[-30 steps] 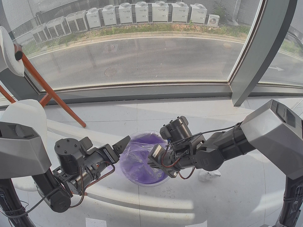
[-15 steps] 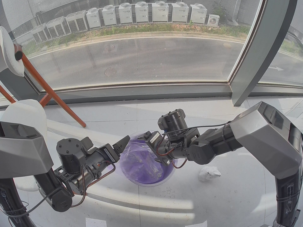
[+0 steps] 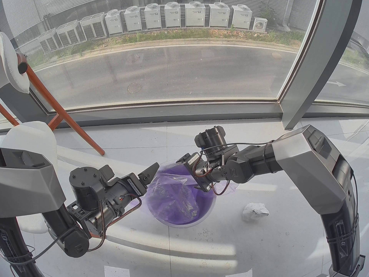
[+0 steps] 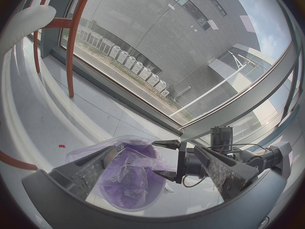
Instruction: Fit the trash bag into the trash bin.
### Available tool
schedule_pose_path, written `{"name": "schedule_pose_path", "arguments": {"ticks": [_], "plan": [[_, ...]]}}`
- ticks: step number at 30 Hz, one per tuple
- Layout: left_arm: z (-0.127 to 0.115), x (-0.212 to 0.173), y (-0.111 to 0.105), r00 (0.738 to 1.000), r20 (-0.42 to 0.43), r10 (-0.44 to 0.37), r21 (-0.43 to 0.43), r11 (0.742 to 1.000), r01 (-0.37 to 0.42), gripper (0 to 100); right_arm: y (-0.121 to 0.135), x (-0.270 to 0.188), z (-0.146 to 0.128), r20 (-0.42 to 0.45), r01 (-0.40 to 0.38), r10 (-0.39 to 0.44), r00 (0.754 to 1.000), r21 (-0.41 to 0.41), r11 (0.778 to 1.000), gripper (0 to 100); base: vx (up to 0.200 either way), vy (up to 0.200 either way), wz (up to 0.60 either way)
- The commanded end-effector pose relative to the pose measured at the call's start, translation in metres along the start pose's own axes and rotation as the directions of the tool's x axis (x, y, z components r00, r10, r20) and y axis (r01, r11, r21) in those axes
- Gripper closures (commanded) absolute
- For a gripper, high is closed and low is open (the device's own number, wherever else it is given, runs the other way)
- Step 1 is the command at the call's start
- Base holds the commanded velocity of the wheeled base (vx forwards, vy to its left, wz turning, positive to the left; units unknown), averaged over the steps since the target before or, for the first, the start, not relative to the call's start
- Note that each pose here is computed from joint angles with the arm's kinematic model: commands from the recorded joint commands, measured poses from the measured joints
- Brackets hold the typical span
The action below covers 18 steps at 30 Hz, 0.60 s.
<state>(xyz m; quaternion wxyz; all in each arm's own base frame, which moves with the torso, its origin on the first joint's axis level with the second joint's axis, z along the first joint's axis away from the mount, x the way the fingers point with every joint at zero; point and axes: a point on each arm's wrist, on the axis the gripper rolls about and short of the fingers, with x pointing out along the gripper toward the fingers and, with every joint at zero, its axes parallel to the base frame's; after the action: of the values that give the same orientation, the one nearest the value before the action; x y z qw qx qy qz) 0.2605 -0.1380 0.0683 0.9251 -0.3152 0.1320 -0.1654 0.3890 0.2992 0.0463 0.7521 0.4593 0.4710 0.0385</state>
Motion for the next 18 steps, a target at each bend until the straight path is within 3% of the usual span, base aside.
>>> {"name": "schedule_pose_path", "arguments": {"ticks": [1, 8, 12, 15, 16, 18], "plan": [[-0.003, -0.001, 0.002, 1.0, -0.008, 0.0, -0.002, 1.0, 0.0, 0, -0.007, 0.012, 0.012, 0.008, 0.043, -0.043, 0.999, 0.02, 0.999, 100, 0.0, 0.0, 0.0], [-0.016, 0.006, 0.013, 0.998, -0.057, 0.04, -0.027, 0.999, -0.041, 0, -0.011, 0.009, 0.003, -0.016, 0.096, -0.096, 0.995, -0.005, 0.995, 100, 0.0, 0.0, 0.0], [-0.023, 0.006, 0.016, 0.984, -0.147, 0.099, -0.064, 0.992, -0.11, 0, -0.01, -0.004, -0.013, -0.042, 0.106, -0.11, 0.993, -0.092, 0.99, 100, 0.0, 0.0, 0.0], [-0.02, 0.01, 0.012, 0.98, -0.167, 0.111, -0.111, 0.985, -0.13, 0, -0.012, -0.014, -0.025, -0.072, 0.117, -0.128, 0.989, -0.141, 0.983, 100, 0.0, 0.0, 0.0], [-0.015, 0.011, 0.008, 0.973, -0.198, 0.12, -0.149, 0.977, -0.151, 0, -0.017, -0.022, -0.038, -0.093, 0.13, -0.152, 0.984, -0.208, 0.969, 100, 0.0, 0.0, 0.0], [-0.014, 0.011, 0.007, 0.972, -0.202, 0.121, -0.15, 0.977, -0.153, 0, -0.018, -0.023, -0.039, -0.095, 0.134, -0.157, 0.983, -0.214, 0.968, 100, 0.0, 0.0, 0.0]]}}
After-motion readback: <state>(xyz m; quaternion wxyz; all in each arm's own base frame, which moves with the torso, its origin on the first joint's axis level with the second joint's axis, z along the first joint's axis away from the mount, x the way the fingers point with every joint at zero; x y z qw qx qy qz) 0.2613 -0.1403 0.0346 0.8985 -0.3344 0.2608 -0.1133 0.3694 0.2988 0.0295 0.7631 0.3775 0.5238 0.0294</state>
